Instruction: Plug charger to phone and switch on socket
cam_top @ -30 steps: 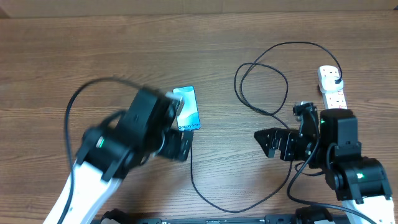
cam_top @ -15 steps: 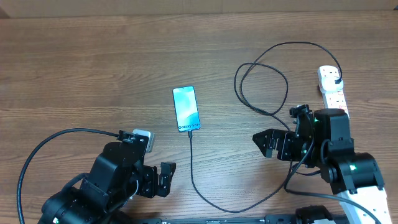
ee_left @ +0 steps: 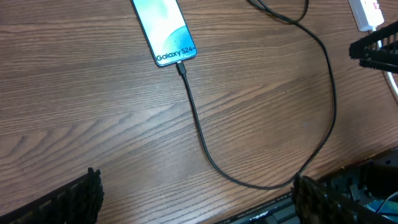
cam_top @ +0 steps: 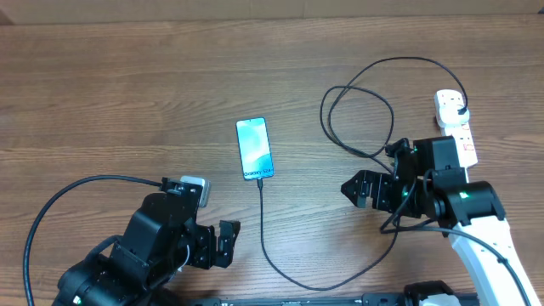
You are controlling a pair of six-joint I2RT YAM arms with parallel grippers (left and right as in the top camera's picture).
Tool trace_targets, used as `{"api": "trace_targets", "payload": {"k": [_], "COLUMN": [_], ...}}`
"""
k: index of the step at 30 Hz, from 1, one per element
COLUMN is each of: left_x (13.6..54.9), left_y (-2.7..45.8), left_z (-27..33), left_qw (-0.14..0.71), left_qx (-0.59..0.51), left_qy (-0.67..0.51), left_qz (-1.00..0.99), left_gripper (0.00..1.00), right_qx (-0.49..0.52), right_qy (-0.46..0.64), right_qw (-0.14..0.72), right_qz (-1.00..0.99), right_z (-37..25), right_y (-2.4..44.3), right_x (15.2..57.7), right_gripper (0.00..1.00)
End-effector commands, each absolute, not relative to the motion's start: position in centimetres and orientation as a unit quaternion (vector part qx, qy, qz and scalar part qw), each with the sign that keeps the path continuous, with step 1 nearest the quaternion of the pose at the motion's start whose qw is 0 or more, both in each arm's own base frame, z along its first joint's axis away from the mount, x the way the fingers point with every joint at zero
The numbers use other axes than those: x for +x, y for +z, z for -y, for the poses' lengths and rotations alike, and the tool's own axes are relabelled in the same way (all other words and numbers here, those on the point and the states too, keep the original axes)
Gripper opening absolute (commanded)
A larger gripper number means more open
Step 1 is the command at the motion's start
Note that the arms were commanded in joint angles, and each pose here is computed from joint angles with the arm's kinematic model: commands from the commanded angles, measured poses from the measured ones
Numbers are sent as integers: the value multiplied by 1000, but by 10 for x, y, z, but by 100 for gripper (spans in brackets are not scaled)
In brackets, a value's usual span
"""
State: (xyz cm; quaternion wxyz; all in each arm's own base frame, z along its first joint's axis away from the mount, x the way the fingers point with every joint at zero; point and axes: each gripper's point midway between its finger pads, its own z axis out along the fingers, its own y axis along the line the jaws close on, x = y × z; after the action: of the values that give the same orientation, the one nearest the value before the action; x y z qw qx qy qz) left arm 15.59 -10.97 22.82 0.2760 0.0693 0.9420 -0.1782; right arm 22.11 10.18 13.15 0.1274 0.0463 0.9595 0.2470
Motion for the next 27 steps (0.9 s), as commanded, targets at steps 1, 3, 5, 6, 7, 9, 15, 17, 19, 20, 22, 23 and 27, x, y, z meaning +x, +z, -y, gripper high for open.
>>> {"api": "trace_targets", "payload": {"k": [1,3,5,6,7,9,15,17,19,20,22,23,27], "left_x": [150,146,146,148,150,154,164,172,179,184,193,197,210], "left_y": [227,228,235,241,247,261,287,288,286,284,281,280,282], "left_z": [103,96,85,79,71,55,14,6,1,0,-1,-1,-1], "left_qw": [279,284,310,329,354,405,565,612,639,653,678,691,743], "left_qx": [63,52,30,16,-2,-39,-66,-61,-66,-70,-71,-68,-59], "left_qy": [-174,-173,-172,-171,-168,-160,-94,-69,-59,-58,-60,-63,-69], "left_qz": [-942,-942,-934,-929,-920,-899,-817,-786,-764,-752,-729,-717,-663], "left_gripper": [100,100,100,100,100,100,100,100,100,100,99,100,99], "right_qx": [50,52,54,55,56,57,58,58,58,58,58,58,58], "right_qy": [245,244,242,242,241,240,240,240,240,240,240,240,240], "right_qw": [110,102,93,90,87,83,79,79,79,79,79,79,79], "right_qz": [-962,-963,-964,-965,-965,-966,-966,-966,-966,-966,-966,-966,-966], "right_z": [-103,-103,-103,-103,-103,-103,-103,-103,-103,-103,-103,-103,-103], "right_y": [123,119,116,114,113,111,109,109,109,109,109,109,109], "right_x": [221,221,221,221,221,221,221,221,221,221,221,221,221], "right_gripper": [100,100,100,100,100,100,100,100,100,100,100,100,100]}}
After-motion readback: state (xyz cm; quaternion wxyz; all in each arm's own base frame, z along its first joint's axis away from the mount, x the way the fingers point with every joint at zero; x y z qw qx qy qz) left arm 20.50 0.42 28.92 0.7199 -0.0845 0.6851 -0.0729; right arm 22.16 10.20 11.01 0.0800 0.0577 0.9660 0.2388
